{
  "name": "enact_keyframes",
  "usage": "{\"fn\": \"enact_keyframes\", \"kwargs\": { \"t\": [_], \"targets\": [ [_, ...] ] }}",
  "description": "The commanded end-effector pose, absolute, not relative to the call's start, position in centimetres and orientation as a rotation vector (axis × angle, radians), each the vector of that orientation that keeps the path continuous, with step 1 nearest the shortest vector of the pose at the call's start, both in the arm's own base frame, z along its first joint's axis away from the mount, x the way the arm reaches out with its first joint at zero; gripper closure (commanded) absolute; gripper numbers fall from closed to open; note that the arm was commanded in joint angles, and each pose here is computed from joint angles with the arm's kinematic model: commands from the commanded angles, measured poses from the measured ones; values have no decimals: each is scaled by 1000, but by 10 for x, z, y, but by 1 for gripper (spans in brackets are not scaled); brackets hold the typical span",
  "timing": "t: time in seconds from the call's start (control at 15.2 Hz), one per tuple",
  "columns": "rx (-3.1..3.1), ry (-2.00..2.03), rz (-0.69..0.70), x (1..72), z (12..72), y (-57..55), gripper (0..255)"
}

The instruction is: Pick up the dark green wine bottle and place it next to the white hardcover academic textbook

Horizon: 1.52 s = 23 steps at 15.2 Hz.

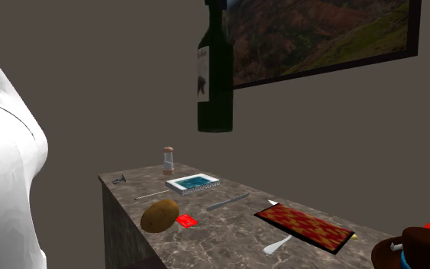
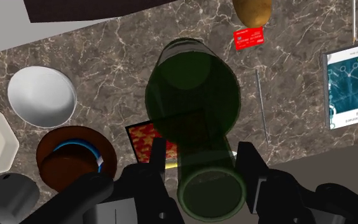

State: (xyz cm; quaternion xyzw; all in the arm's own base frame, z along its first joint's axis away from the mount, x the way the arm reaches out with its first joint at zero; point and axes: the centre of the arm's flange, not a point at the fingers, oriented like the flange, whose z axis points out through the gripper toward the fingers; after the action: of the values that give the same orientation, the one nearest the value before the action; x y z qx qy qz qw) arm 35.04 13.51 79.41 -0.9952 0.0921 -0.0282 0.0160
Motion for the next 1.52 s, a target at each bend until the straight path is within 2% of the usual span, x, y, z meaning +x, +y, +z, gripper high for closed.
{"fn": "enact_keyframes", "kwargs": {
  "t": [0.0, 1.45],
  "targets": [
    [-3094, 288, -89, 357, 780, 160, 255],
    [-3094, 288, -89, 430, 628, 396, 255]
  ]
}}
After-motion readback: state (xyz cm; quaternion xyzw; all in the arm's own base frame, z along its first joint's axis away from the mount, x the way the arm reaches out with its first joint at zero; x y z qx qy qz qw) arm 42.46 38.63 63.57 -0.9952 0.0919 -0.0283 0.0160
